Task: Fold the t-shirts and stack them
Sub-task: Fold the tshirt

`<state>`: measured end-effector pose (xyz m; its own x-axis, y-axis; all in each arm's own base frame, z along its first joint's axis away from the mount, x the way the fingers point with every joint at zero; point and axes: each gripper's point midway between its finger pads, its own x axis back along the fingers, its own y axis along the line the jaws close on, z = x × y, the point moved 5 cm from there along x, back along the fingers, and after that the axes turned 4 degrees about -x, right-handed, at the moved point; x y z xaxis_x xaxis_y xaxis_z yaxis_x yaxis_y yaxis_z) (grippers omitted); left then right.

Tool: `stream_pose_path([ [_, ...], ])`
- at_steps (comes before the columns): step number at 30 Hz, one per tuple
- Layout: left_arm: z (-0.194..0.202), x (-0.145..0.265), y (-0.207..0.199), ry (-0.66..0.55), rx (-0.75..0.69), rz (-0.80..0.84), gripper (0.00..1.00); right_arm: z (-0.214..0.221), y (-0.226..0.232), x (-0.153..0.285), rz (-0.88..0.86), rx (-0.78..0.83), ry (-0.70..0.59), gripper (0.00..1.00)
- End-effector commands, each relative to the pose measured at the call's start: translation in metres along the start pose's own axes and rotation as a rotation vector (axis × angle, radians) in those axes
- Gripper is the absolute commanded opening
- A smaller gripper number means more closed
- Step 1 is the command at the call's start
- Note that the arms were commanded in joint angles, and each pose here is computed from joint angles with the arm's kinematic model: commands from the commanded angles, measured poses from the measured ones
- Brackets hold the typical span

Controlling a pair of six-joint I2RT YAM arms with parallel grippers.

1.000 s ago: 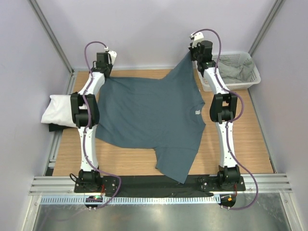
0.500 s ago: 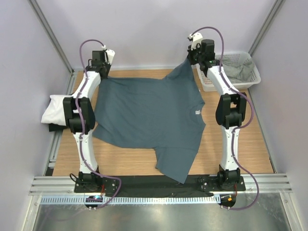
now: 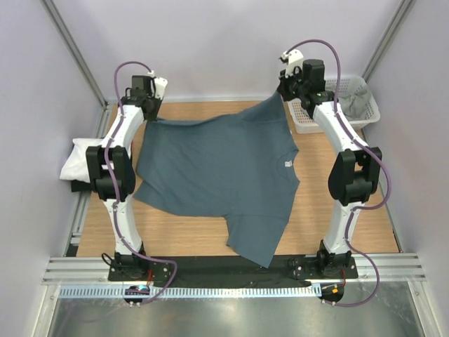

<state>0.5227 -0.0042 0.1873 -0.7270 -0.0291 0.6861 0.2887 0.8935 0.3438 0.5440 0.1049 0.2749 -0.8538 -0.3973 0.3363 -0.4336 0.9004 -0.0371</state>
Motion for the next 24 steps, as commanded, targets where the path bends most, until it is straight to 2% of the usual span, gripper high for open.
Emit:
stream_pose_path([
  [1, -0.008, 0.038, 0.009, -0.037, 0.003, -0.016, 0.00, -0.032, 0.013, 0.047, -0.006, 0.033, -0.070, 0.01],
  [9, 0.004, 0.057, 0.010, -0.029, 0.001, -0.040, 0.00, -0.012, 0.029, 0.096, -0.010, 0.028, -0.027, 0.01],
  [24, 0.044, 0.081, 0.002, 0.043, -0.028, -0.068, 0.00, 0.038, 0.051, 0.135, -0.044, -0.001, 0.069, 0.01],
])
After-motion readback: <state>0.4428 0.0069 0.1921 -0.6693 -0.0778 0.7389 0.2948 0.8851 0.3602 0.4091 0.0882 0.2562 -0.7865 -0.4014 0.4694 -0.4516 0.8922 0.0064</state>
